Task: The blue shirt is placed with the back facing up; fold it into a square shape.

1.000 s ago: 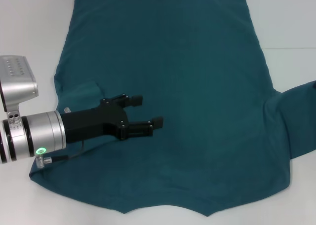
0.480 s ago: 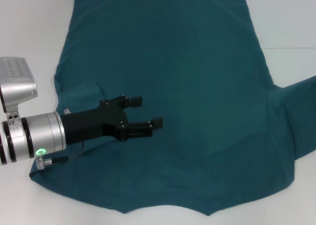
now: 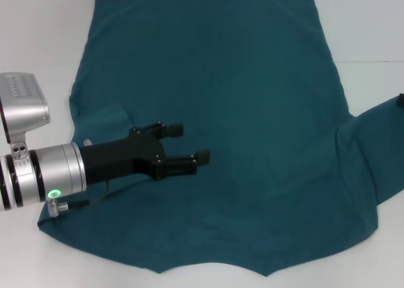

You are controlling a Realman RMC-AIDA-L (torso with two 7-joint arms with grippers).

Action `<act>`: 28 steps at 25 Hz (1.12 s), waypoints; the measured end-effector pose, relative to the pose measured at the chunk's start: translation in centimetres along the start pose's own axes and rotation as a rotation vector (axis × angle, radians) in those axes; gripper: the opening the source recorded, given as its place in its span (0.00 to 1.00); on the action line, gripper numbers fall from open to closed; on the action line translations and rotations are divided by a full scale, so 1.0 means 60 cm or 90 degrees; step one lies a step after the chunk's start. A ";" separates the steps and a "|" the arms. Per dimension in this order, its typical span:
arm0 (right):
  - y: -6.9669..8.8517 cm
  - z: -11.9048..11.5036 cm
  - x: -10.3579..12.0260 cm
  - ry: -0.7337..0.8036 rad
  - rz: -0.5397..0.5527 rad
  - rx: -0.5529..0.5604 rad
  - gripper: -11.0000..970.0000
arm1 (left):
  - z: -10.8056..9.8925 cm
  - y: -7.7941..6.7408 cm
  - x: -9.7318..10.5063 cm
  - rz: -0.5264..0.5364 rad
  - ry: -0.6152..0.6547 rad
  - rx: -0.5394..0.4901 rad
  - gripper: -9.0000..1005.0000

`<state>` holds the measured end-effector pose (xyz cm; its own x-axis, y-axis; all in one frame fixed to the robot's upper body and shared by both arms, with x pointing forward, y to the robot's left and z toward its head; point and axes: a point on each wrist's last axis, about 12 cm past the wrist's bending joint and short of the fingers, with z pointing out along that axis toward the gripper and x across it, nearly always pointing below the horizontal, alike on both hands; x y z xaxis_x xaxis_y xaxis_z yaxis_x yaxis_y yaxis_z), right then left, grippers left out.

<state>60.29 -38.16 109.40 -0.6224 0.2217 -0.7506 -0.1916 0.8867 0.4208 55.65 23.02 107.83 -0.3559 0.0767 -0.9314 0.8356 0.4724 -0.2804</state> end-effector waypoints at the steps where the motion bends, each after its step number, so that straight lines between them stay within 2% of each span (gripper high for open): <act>1: 0.001 0.001 -0.001 0.001 -0.003 -0.001 0.03 | 0.000 0.000 0.000 0.000 0.001 -0.001 0.95; 16: 0.009 0.006 -0.030 -0.001 -0.034 -0.007 0.03 | 0.001 0.002 -0.001 -0.001 0.002 -0.003 0.94; 24: 0.013 0.009 -0.023 0.006 -0.026 -0.015 0.03 | 0.001 0.003 -0.001 -0.001 0.002 -0.007 0.94; 28: 0.022 0.006 -0.010 0.024 -0.018 -0.053 0.03 | 0.001 0.004 -0.001 -0.001 0.004 -0.010 0.94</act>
<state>60.71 -36.98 110.22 -0.6434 0.1805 -0.7439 -0.2709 0.8552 0.4418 55.88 23.08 107.78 -0.3596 0.0810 -0.9296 0.8285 0.4860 -0.2782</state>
